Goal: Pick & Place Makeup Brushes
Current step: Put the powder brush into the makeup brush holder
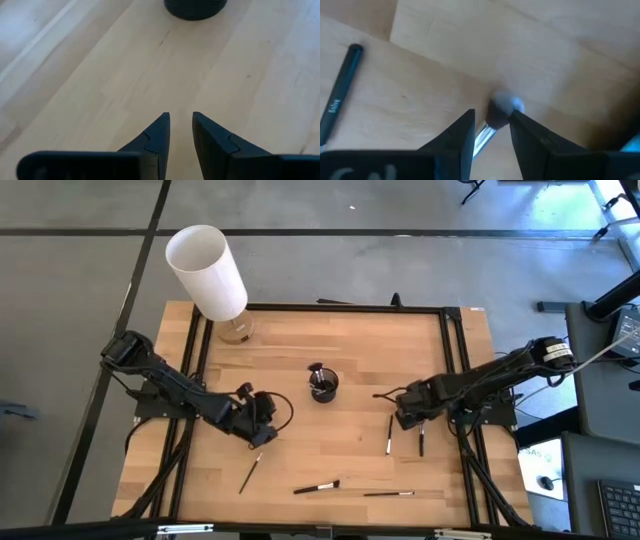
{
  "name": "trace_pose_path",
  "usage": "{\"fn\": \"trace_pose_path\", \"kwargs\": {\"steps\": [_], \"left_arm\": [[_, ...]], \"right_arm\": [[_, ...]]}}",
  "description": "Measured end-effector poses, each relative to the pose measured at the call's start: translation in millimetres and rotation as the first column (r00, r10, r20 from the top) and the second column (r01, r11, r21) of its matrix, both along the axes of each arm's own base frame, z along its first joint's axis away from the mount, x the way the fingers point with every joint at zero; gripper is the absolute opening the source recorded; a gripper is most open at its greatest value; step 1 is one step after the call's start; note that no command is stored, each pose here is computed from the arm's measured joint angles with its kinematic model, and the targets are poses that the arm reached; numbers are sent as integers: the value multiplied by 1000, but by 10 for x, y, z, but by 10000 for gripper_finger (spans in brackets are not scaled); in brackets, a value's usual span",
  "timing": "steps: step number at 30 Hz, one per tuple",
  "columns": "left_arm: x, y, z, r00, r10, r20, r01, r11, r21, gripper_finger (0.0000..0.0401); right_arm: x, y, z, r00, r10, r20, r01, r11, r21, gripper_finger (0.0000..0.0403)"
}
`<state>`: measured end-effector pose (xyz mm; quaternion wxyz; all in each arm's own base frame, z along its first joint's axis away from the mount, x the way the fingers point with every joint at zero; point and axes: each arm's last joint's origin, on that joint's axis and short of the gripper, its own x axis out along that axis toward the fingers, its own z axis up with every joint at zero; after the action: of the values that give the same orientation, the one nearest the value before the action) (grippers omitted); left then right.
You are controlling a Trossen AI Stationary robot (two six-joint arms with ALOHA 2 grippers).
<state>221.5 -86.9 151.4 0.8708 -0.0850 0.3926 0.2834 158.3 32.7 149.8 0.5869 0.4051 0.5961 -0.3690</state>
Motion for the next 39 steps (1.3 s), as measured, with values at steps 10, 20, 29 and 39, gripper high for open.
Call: {"fn": "trace_pose_path", "kwargs": {"steps": [10, 20, 29, 39], "left_arm": [[7, -5, 3, 1000, 8, 24, -8, 1000, 6, 82], [12, 18, 17, 998, 31, 53, -35, 996, 78, 82], [13, 39, 36, 994, 56, 90, -70, 984, 165, 81], [11, 46, 41, 994, 54, 91, -72, 978, 197, 81]], "right_arm": [[-12, 4, -123, 998, 20, 55, -21, 999, 33, 80], [452, 21, 485, 928, 203, 314, -163, 975, -148, 18], [886, -87, 1584, 756, 548, 359, -51, 596, -801, 8], [1416, -148, 1366, 577, 733, 362, 97, 378, -921, 8]]}}
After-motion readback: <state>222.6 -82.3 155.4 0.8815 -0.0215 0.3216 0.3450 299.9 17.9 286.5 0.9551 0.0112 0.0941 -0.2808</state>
